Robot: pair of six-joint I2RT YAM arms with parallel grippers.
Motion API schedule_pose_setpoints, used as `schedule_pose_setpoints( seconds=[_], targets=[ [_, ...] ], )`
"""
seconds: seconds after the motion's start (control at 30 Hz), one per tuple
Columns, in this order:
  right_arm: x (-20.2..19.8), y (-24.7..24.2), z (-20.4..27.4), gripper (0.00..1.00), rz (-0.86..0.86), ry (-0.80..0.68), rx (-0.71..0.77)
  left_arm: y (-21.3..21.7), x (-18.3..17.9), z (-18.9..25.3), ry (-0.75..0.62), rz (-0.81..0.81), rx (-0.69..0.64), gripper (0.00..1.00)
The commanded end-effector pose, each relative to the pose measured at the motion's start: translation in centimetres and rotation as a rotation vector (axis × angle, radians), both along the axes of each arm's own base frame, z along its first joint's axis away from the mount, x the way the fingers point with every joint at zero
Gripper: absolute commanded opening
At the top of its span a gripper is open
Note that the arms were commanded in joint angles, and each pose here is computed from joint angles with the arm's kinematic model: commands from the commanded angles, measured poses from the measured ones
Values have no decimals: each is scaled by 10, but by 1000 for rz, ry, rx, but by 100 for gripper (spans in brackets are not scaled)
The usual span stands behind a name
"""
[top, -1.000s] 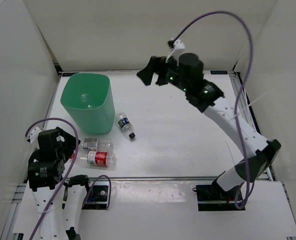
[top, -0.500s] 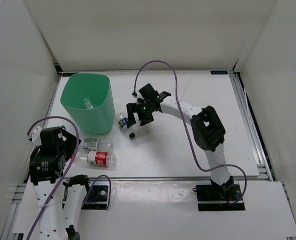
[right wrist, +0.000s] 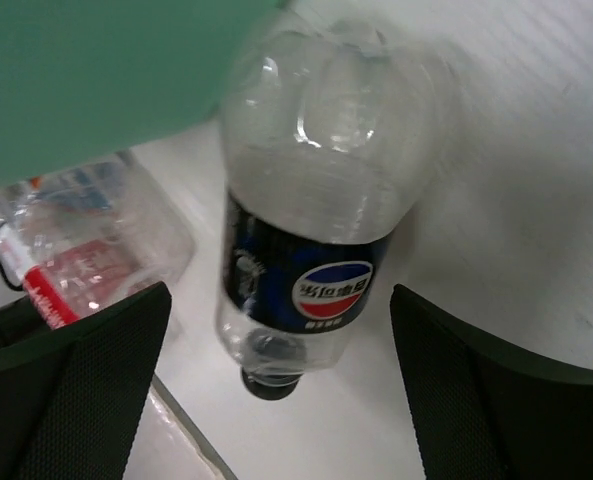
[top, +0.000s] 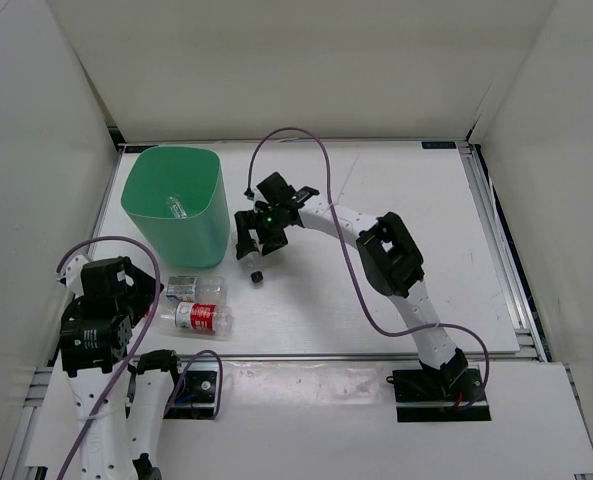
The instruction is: Put the plastic bottles in the bin
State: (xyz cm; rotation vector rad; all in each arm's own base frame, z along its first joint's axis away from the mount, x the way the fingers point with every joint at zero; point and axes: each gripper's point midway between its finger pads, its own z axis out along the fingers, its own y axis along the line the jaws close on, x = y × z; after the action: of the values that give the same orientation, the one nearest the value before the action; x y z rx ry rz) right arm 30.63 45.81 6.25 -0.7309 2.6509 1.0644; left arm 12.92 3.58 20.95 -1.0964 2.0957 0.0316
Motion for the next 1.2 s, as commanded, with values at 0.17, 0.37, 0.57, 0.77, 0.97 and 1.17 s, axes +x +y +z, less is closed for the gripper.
schedule_pose_setpoints(
  seconds=[0.17,0.37,0.57,0.77,0.97,1.17],
  targets=[
    [-7,-19,-17,57,-31,50,-75,-2,-16,-18,95,-12,-5,100],
    [-16,-48,80,32,-141,-61,17,-4,-17,-31,108,56,-58,100],
    [9,-11,301,26,-221,-464,388,-15,-17,-56,173,79,-137,100],
    [35,45,384,31,-198,-837,563,-21,-19,-76,263,62,-173,100],
    [52,75,345,37,-190,-876,527,-20,-10,-69,282,53,-169,100],
    [47,89,364,33,-169,-943,600,-26,-5,-76,319,29,-199,100]
  ],
)
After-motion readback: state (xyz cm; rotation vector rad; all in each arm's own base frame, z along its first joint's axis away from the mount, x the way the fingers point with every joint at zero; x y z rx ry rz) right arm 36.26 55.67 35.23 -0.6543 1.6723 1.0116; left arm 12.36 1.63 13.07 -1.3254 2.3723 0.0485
